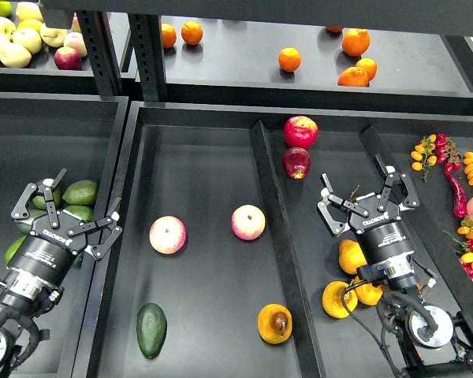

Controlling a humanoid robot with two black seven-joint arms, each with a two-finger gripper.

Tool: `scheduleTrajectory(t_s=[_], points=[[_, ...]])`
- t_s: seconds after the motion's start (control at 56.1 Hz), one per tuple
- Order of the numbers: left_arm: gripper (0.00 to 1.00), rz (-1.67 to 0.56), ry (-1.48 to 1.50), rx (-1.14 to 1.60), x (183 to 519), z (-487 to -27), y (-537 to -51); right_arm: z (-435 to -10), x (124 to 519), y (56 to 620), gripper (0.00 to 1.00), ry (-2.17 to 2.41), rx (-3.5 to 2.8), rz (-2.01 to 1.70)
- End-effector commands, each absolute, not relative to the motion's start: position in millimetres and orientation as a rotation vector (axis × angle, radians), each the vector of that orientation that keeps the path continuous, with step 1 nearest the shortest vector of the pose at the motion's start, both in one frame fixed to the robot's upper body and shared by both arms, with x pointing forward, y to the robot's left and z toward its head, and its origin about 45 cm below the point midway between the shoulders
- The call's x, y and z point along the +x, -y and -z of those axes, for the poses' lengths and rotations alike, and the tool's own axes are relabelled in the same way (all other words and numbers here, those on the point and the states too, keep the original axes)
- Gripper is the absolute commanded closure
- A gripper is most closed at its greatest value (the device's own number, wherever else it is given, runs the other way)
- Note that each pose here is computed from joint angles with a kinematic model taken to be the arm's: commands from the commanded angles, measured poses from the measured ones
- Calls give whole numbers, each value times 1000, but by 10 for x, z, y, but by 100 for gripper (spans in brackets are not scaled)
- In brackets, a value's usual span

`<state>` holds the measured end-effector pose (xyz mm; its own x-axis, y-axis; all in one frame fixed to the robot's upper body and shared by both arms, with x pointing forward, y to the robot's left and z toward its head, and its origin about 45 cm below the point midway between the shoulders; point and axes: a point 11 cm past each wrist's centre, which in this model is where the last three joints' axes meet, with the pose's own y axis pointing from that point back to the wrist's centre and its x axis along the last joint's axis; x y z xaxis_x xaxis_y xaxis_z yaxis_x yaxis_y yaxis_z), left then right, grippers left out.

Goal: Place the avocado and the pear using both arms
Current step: 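Raise the left gripper and move it toward the dark green avocado, then lower the left gripper over the avocado and close on it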

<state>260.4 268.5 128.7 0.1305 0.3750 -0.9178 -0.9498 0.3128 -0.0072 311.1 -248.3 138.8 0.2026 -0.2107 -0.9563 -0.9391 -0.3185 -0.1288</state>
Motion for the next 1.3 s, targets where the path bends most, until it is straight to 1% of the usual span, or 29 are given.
scheduleTrajectory(t_s=[0.0,0.178,0.232,0.374,0.41,0.642,0.856,1.016,1.105,1.284], points=[[0,-1075,-969,-742,2718,-1385,-2668,-1379,3110,2484,0,-1094,-1692,-1174],[0,-1010,-961,-799,2969,-1598,-2567,-1369,3108,2487,0,-1096,-1689,-1177],[0,-979,-962,-778,3049,-1665,-2552,-1368,3113,2492,0,-1099,-1689,-1176],[0,-859,-989,-513,3188,-1783,-2523,-1358,3118,2490,0,-1099,-1687,-1181],[0,-809,-996,-380,3216,-1816,-2534,-1368,3140,2490,0,-1097,-1684,-1181],[0,-760,-908,-48,3403,-1989,-2778,-1345,3252,2506,0,-1117,-1679,-1188],[0,-695,-819,204,3501,-2073,-2841,-1357,3389,2521,0,-1127,-1681,-1184],[0,-657,-753,356,3587,-2124,-2753,-1412,3574,2572,0,-1159,-1662,-1183],[0,-624,-719,453,3620,-2113,-2661,-1397,3612,2600,0,-1172,-1649,-1187],[0,-502,-657,678,3481,-1905,-2394,-1353,3636,2620,0,-1183,-1632,-1200]])
